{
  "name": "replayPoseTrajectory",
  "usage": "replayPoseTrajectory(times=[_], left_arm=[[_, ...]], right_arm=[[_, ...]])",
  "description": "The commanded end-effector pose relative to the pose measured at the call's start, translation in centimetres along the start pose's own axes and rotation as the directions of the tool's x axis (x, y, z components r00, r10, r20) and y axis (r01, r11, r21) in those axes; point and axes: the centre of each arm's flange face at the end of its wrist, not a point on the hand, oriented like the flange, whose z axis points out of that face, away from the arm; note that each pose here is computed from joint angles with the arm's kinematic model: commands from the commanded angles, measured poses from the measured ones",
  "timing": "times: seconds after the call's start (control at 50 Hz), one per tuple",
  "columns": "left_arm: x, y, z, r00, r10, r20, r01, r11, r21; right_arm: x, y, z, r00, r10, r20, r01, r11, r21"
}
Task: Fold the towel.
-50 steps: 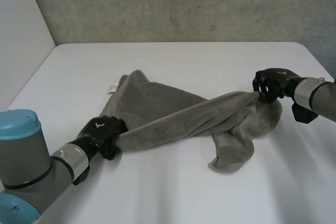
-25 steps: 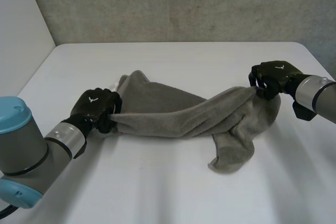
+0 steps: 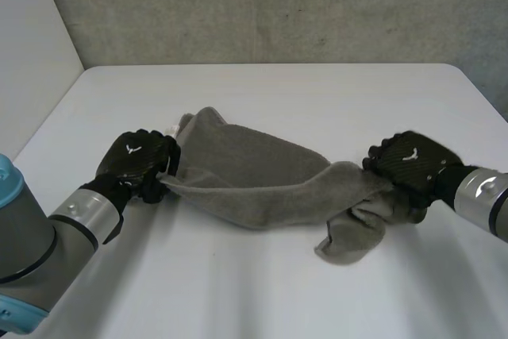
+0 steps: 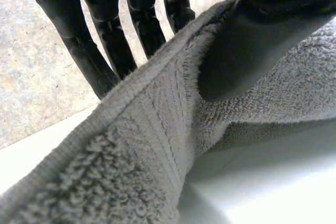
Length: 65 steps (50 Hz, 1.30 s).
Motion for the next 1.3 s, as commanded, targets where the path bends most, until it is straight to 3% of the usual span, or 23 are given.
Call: replayPoseTrajectory(times=[0.02, 0.16, 0.26, 0.52, 0.72, 1.02, 1.18, 1.3], left_arm=[[-0.1, 0.1, 0.1, 1.000, -0.001, 0.002, 0.001, 1.000, -0.003], [0.0, 0.3, 0.0, 1.000, -0.003, 0.000, 0.003, 1.000, -0.009], [0.1, 0.4, -0.2, 1.000, -0.006, -0.002, 0.006, 1.000, -0.013], [0.4, 0.5, -0.8, 1.000, -0.007, -0.004, 0.007, 1.000, -0.017], [0.4, 0.5, -0.8, 1.000, -0.005, -0.003, 0.005, 1.000, -0.010], [0.2, 0.3, -0.7, 1.000, -0.004, -0.001, 0.004, 1.000, -0.003], [0.0, 0.1, -0.4, 1.000, -0.001, 0.005, 0.001, 1.000, 0.007], [-1.0, -0.9, 0.7, 1.000, 0.013, 0.027, -0.015, 0.998, 0.053]], right_arm=[[4.3, -2.5, -0.6, 0.968, 0.230, -0.100, -0.219, 0.970, 0.109], [6.2, -3.9, -0.2, 0.942, 0.327, -0.071, -0.316, 0.939, 0.138], [7.2, -3.4, 2.3, 0.932, 0.362, -0.035, -0.358, 0.930, 0.085], [6.7, 1.2, 10.1, 0.846, 0.521, 0.115, -0.499, 0.849, -0.172], [5.0, 2.7, 10.7, 0.775, 0.606, 0.180, -0.543, 0.784, -0.300], [3.8, 1.6, 9.1, 0.747, 0.614, 0.255, -0.537, 0.783, -0.314], [4.1, 0.8, 8.4, 0.777, 0.567, 0.274, -0.499, 0.819, -0.283], [5.1, -1.1, 8.1, 0.804, 0.511, 0.304, -0.483, 0.860, -0.167]])
